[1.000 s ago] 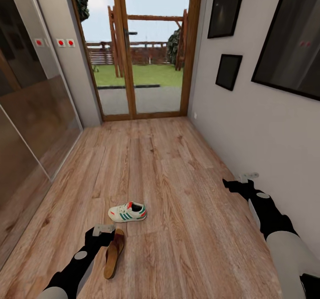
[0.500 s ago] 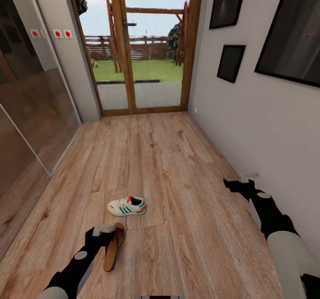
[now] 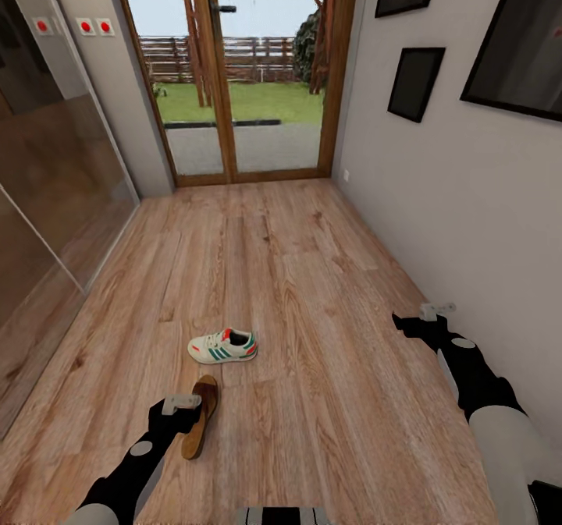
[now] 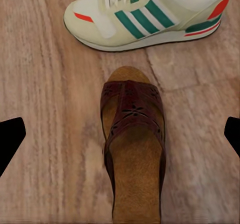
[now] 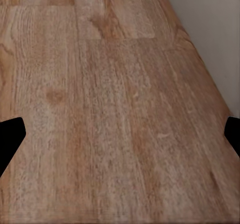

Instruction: Pick up the two gym shoes and the two sandals from the corridor floor and place them onto the hallstand (shoe rack) in the corridor, making sure they are on the rack and not on the floor. Arrange them so the two gym shoes are next to each other and the two sandals are next to each other.

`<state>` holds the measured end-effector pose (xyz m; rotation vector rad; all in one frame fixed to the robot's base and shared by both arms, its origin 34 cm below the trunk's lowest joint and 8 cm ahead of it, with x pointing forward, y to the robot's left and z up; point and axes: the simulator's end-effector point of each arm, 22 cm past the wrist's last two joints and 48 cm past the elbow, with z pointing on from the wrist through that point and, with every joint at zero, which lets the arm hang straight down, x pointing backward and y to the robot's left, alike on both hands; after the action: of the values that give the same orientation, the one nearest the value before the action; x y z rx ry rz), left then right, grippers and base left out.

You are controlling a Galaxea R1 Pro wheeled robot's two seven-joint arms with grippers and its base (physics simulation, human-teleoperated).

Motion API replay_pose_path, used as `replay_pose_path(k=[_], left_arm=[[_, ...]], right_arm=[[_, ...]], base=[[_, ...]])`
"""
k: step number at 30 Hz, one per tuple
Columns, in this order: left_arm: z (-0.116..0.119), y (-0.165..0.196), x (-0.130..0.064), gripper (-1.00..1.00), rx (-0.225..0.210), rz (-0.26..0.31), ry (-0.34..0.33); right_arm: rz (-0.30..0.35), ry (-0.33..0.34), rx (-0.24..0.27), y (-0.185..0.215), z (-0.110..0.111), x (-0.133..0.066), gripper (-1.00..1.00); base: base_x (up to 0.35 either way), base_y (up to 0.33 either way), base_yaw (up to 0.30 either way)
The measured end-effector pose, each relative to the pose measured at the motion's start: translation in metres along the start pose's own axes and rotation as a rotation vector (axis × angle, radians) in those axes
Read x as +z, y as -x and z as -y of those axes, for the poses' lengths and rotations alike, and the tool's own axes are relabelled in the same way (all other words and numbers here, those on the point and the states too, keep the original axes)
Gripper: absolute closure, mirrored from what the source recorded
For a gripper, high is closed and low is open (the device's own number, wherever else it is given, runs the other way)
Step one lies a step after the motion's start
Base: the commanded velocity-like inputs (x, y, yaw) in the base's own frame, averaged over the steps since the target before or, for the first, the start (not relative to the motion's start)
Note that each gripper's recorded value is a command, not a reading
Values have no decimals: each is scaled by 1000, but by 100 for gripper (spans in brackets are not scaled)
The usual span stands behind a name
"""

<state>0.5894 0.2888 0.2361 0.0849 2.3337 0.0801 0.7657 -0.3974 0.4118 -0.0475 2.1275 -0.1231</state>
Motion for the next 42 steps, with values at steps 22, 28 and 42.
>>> replay_pose_path(k=[22,28,42], left_arm=[[7,-70,16,-100,3,-121,-11],[9,-86,19,-100,4,-147,-14],[11,-120,23,-100,5,-205,-18]], right_arm=[[-122,10,-9,-81,-9,30,-100],[-147,12,-14,-98,-10,36,-100],[-189,13,-23,-130,-12,47,-100]], base=[[0,0,0],[0,0,0],[0,0,0]])
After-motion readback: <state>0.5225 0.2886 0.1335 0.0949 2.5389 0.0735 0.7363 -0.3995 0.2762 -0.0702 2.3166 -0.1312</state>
